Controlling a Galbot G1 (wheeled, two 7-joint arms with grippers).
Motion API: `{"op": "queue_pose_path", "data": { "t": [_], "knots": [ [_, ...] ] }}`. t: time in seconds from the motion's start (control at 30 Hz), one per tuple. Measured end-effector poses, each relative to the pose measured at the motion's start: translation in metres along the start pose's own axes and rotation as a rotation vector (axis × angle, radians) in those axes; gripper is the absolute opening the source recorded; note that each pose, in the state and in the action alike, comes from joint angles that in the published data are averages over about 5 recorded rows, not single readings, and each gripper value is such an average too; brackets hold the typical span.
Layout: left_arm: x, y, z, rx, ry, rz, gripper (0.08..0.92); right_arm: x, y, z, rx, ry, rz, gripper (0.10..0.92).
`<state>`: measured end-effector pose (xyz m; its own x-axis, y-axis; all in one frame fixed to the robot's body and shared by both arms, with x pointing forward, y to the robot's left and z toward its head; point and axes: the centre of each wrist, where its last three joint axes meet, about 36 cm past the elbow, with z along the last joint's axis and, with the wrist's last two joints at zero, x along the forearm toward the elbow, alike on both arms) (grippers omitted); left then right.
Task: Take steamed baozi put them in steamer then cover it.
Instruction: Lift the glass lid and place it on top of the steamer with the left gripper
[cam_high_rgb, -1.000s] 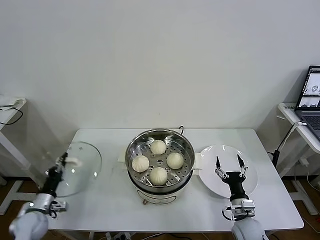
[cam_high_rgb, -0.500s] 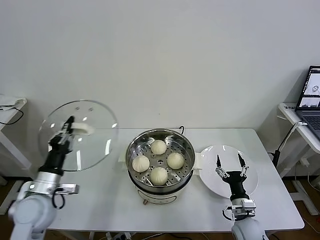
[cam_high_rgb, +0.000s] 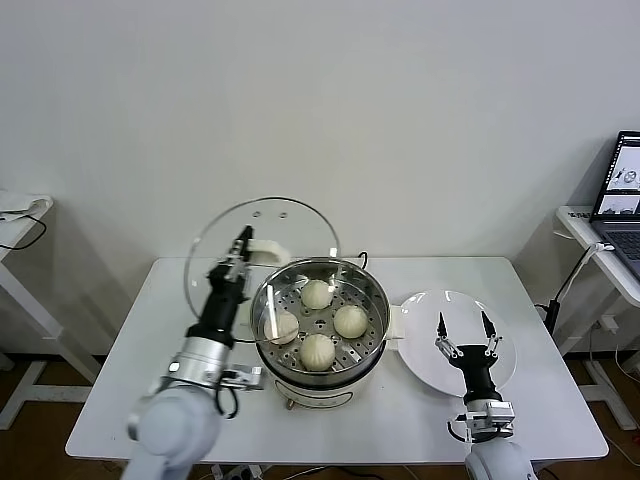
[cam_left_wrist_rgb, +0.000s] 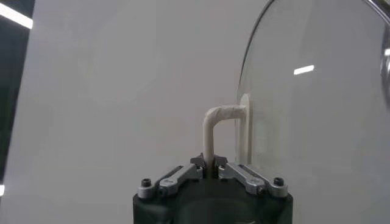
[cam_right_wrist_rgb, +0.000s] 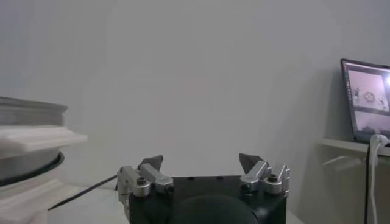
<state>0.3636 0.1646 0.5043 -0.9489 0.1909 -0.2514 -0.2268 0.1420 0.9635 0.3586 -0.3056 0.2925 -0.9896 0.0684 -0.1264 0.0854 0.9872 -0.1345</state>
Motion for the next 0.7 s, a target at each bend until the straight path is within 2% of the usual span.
{"op": "queue_pose_path", "data": {
  "t": [0.23,0.43,0.7],
  "knots": [
    [-0.011,-0.018,-0.040,0.037,0.010,0.107,0.188,0.002,0.000,0.004,0.002,0.010,0.008,0.823],
    [-0.016,-0.034,-0.061,0.037,0.040,0.182,0.188,0.003,-0.003,0.005,0.007,0.013,0.014,0.823],
    [-0.021,-0.052,-0.080,0.018,0.071,0.239,0.188,0.003,-0.005,0.006,0.009,0.017,0.018,0.823]
  ]
}}
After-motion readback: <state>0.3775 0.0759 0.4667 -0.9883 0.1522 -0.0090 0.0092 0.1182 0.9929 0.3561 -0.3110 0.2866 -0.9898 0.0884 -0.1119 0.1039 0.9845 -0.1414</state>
